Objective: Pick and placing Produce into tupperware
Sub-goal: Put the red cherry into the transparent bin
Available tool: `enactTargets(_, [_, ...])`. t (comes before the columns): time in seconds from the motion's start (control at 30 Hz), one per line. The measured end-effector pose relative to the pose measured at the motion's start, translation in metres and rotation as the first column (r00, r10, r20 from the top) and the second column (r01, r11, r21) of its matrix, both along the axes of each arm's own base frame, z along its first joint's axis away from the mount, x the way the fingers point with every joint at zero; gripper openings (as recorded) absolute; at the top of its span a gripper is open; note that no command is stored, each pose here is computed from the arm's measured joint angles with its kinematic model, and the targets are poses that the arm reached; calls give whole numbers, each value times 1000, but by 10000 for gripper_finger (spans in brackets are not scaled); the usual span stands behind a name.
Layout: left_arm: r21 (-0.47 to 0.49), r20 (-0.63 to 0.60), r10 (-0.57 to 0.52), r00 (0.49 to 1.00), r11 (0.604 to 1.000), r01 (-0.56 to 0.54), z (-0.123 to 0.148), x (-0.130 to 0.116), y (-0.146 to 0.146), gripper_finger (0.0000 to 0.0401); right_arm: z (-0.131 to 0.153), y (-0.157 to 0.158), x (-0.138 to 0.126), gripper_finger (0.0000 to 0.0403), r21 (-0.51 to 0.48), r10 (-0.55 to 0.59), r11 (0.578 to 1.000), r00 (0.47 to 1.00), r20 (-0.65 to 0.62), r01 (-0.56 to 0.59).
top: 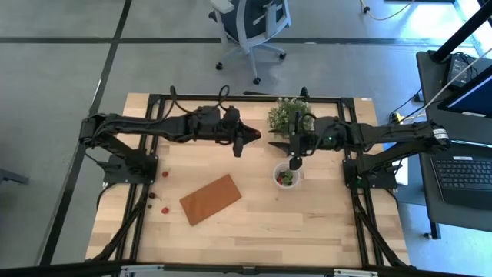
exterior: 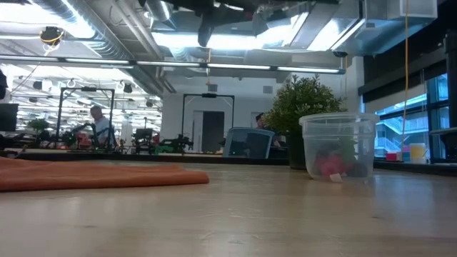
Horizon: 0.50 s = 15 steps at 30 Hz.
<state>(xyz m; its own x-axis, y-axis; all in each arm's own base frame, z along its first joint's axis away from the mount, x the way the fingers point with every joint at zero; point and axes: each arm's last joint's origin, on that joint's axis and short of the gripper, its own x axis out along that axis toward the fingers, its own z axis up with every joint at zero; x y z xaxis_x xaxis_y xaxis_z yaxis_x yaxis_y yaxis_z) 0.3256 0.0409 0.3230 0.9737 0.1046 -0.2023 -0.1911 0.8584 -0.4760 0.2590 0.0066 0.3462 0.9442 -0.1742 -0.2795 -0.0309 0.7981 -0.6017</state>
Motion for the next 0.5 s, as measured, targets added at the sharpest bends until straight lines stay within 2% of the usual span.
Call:
enactTargets(0.23, [-127,116,19,993,992,-4,10,2,-3,87,2,6,2,171,-20,24,1000,999,21,-24])
enactTargets(0.5, [-146,201,6,980,989,24,18,3,-10,88,6,9,11,171,-16,34,999,993,110,-32])
